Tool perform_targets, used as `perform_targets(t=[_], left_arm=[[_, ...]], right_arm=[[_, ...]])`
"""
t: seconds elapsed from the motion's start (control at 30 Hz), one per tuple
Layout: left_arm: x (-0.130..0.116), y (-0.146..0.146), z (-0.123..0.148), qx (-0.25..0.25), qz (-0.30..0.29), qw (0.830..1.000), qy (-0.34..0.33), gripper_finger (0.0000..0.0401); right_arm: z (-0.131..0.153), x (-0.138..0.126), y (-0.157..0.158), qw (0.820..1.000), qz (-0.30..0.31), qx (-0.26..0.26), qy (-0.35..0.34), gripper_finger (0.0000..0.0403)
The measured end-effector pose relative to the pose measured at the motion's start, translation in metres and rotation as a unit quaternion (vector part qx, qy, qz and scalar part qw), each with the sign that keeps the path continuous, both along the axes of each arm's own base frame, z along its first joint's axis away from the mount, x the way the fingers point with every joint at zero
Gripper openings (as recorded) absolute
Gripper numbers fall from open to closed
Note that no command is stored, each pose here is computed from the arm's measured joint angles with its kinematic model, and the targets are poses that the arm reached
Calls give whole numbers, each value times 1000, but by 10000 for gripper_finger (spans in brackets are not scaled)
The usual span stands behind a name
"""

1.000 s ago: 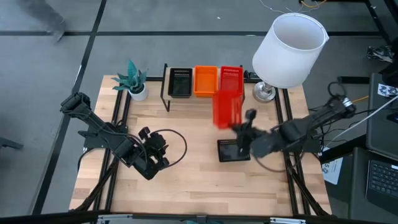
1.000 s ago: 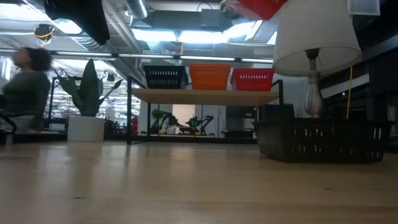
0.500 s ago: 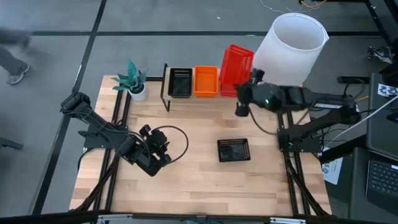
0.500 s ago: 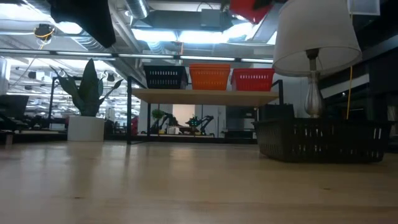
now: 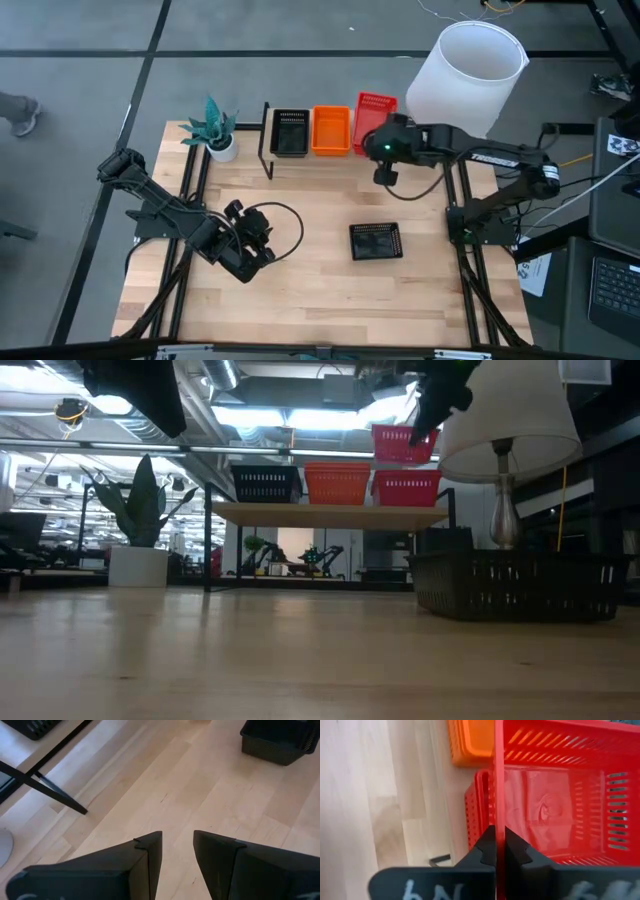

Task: Stack baskets on shelf by color
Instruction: Stack the red bin on top of the red bin on the shelf

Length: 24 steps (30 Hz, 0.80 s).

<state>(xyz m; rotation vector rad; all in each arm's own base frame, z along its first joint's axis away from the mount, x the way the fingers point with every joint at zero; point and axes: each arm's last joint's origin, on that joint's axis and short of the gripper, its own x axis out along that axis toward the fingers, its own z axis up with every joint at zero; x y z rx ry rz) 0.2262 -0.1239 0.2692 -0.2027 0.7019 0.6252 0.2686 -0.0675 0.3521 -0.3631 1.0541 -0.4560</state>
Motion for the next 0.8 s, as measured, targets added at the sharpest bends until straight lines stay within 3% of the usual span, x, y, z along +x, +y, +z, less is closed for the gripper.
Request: perform_targets(t=[0.2, 0.47, 0.8], left_arm=[[0, 0, 0, 0, 0, 1000, 0, 104], [0, 0, 0, 0, 0, 1000, 0, 104], [0, 0, 0, 0, 0, 1000, 0, 104]], right_arm=[[-12, 3, -11, 999, -12, 3, 40, 0], [-13, 2, -15, 999, -5, 33, 40, 1], [-13, 1, -15, 998, 8, 31, 49, 54]])
